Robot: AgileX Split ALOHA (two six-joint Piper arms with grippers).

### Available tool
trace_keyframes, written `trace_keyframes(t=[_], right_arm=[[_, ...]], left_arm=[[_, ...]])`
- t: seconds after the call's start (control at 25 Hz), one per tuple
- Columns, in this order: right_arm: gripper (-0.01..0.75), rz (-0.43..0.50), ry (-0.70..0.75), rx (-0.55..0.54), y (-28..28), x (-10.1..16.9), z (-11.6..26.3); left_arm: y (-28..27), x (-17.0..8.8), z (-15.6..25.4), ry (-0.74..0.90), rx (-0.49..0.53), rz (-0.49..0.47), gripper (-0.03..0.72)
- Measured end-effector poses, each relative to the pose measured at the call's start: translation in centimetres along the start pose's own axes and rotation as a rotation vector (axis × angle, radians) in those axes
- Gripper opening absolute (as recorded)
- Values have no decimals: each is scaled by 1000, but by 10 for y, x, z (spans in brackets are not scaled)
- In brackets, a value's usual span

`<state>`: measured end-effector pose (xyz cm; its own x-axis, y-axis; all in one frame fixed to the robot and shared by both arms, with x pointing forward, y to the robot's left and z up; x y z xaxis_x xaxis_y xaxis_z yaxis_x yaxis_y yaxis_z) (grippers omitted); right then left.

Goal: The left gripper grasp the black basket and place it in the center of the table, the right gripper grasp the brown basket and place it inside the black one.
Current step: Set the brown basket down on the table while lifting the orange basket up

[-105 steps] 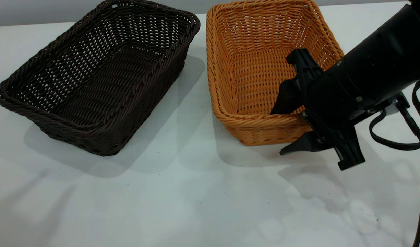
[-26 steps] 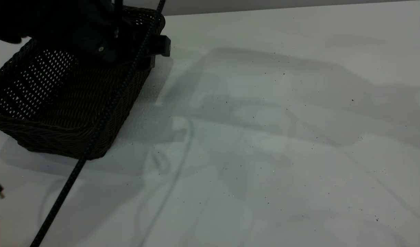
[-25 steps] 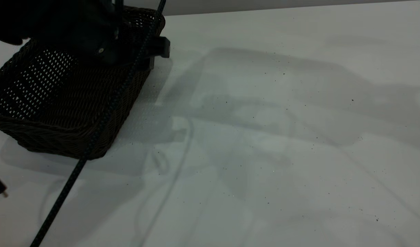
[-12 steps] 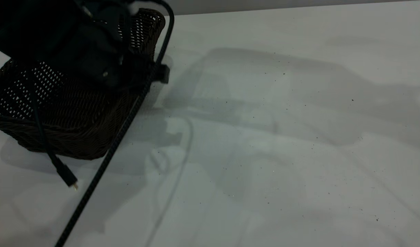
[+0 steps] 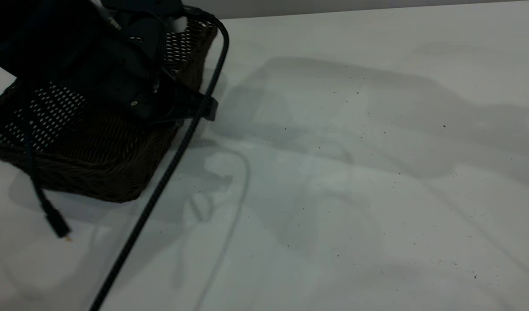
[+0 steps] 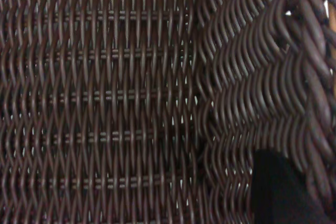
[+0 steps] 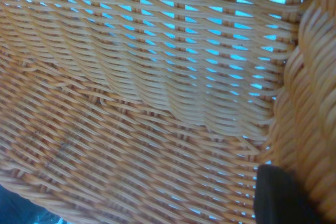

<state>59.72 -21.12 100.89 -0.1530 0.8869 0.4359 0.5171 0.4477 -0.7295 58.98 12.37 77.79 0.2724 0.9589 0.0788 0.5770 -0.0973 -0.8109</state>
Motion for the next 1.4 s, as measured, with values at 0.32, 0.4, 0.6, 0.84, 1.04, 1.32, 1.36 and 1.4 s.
trace_keyframes(t=[0.32,0.4,0.6,0.84,1.04,1.32,1.36,1.4], right_arm=[[99,15,-10,-32,0,-3,-6],[99,17,-9,-43,0,-3,-8],[99,20,-15,-53,0,-4,-10],[99,22,-30,-53,0,-4,-10],[99,22,-30,-53,0,-4,-10],[99,20,-28,-56,0,-4,-11],[99,20,-28,-56,0,-4,-11],[99,20,-28,-56,0,-4,-11]], left_arm=[[-20,-41,7,313,35,237,115],[-28,-50,6,395,22,292,115],[-43,-69,10,467,22,416,114],[-52,-76,53,643,119,530,114],[-64,-63,92,802,203,563,114],[-76,-57,100,991,217,600,114],[-76,-56,102,1008,220,603,114],[-76,-55,103,1029,225,607,114]])
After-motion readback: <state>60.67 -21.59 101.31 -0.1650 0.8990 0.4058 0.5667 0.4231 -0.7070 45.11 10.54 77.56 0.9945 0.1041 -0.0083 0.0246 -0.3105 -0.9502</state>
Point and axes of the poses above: a point on each arm's last joint axis where the gripper is mounted, y pointing out along that axis toward the gripper, x along the wrist's bending axis when the last joint is at zero, z = x × y, the point moved 10 cm from there along y, pointing out along that axis toward the gripper, and after that the axes turned 3 degrees about -y, right-handed, at the moved point
